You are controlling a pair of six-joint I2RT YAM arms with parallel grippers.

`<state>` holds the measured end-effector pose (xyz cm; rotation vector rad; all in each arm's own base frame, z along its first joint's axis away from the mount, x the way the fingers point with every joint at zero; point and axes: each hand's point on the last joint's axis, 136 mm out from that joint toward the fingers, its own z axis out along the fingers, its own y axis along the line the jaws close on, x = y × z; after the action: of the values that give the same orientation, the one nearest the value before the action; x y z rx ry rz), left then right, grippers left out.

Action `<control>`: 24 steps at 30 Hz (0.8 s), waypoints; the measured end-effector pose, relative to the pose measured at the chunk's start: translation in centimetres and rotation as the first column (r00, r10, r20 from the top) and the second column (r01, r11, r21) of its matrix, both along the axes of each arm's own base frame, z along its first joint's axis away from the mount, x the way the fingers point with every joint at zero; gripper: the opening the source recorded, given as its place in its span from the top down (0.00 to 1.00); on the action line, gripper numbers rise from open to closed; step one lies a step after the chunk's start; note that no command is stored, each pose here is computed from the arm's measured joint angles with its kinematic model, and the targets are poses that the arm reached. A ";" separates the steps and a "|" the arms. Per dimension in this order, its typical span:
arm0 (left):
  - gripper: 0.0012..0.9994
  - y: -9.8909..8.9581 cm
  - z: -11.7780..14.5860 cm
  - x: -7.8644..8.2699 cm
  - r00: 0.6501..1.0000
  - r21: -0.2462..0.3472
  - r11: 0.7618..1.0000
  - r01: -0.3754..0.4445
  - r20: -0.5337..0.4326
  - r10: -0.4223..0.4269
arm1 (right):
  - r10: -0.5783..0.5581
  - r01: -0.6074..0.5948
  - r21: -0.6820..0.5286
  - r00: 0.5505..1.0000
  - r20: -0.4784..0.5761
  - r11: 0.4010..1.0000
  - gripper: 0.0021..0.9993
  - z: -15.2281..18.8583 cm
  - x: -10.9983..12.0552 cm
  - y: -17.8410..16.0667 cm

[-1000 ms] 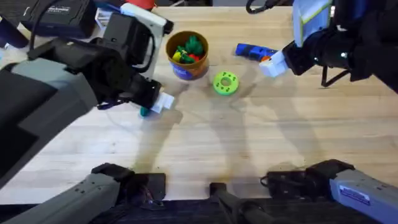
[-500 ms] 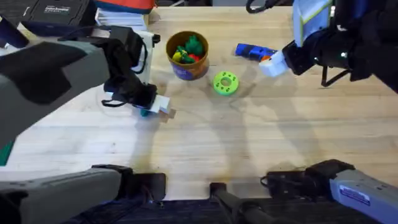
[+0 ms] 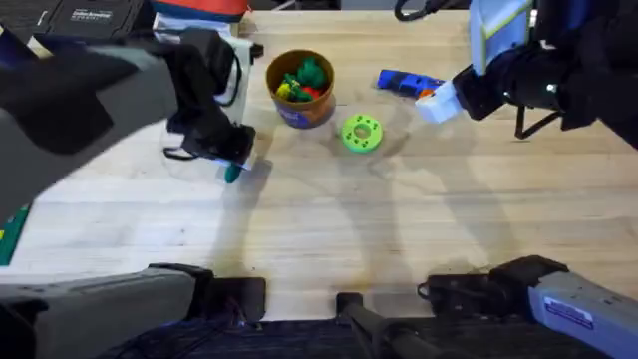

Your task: Pick up the gripper from the table and insert it into the empty holder that is missing its gripper. Then pick up a screw, insert it into the mounting hole, and use the screwdriver to tighten it. Finally, clean up the table by picking up the vegetable and placing it into the bucket.

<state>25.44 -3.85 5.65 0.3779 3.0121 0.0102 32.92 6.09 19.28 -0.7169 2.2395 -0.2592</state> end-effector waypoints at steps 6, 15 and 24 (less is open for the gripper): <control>0.97 -0.5 6.8 3.3 0.996 -0.018 1.000 -0.010 0.089 0.011 | 0.000 0.000 0.000 1.000 0.000 1.000 0.01 0.0 0.0 0.0; 0.97 -5.0 15.3 12.6 0.866 -0.156 0.986 0.061 0.500 0.026 | 0.003 -0.003 -0.001 1.000 0.010 1.000 0.01 0.2 0.2 0.0; 0.97 -8.7 13.4 15.8 0.845 -0.182 0.974 0.133 0.534 -0.016 | 0.006 -0.006 -0.003 1.000 0.015 1.000 0.01 0.3 0.2 0.1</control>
<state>41.24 -12.55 19.02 0.3930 2.4161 -0.1824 33.17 6.15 19.56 -0.7204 2.2226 -0.2639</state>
